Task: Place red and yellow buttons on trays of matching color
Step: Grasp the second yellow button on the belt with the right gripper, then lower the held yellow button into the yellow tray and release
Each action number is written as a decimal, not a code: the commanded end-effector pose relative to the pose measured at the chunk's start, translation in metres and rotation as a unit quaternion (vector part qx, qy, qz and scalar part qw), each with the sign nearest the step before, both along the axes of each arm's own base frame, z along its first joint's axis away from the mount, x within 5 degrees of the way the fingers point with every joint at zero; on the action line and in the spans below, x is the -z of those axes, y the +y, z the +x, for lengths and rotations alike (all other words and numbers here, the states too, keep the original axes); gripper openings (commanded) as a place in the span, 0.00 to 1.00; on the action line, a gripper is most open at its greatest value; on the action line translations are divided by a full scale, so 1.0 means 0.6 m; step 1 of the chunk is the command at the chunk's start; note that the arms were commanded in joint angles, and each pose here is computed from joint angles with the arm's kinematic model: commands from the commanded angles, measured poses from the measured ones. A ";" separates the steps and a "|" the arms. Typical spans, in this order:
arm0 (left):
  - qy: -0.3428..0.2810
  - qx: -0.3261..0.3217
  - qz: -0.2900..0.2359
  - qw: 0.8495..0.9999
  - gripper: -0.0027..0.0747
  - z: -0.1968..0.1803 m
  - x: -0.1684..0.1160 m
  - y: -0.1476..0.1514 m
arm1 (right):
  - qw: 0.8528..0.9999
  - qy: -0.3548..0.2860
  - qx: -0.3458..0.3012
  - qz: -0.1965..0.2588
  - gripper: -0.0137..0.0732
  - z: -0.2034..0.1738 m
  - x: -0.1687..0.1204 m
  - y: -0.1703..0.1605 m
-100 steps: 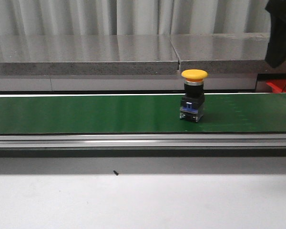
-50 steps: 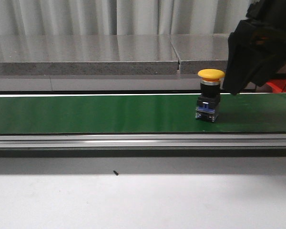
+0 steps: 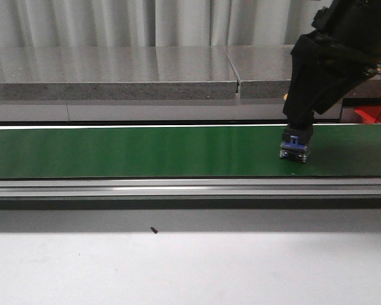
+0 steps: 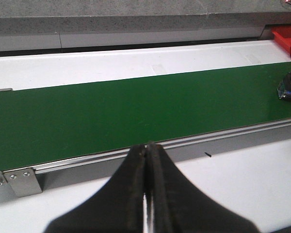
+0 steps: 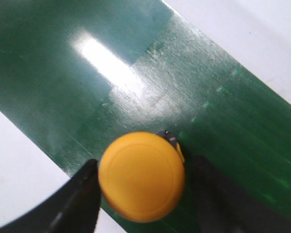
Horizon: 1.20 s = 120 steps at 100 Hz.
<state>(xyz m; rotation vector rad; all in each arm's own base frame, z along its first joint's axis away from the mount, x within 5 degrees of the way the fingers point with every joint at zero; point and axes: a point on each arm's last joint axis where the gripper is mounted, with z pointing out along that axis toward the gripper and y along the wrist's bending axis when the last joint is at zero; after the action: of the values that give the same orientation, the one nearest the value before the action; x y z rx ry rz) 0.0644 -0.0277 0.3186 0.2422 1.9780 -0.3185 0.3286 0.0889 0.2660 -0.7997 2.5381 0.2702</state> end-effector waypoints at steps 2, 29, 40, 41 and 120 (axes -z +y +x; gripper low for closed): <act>-0.037 -0.002 -0.024 0.999 0.01 0.003 -0.023 -0.001 | 0.999 -0.045 0.006 0.025 0.47 0.001 -0.040 0.003; -0.037 -0.002 -0.024 0.999 0.01 0.003 -0.023 -0.001 | 0.997 -0.061 0.014 0.036 0.33 -0.016 -0.065 -0.008; -0.037 -0.002 -0.024 0.999 0.01 0.003 -0.023 -0.001 | 0.996 -0.072 0.030 0.036 0.33 -0.036 -0.077 -0.028; -0.037 -0.002 -0.024 0.999 0.01 0.003 -0.023 -0.001 | 0.996 -0.071 0.033 0.036 0.33 -0.037 -0.076 -0.032; -0.037 -0.002 -0.024 0.999 0.01 0.003 -0.023 -0.001 | 0.928 -0.103 0.357 0.022 0.33 -0.142 -0.044 -0.290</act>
<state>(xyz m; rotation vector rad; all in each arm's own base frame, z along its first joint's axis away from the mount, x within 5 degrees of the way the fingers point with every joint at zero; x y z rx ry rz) 0.0644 -0.0277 0.3186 0.2422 1.9780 -0.3185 0.2462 -0.0711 0.2731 0.0344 2.5361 0.0533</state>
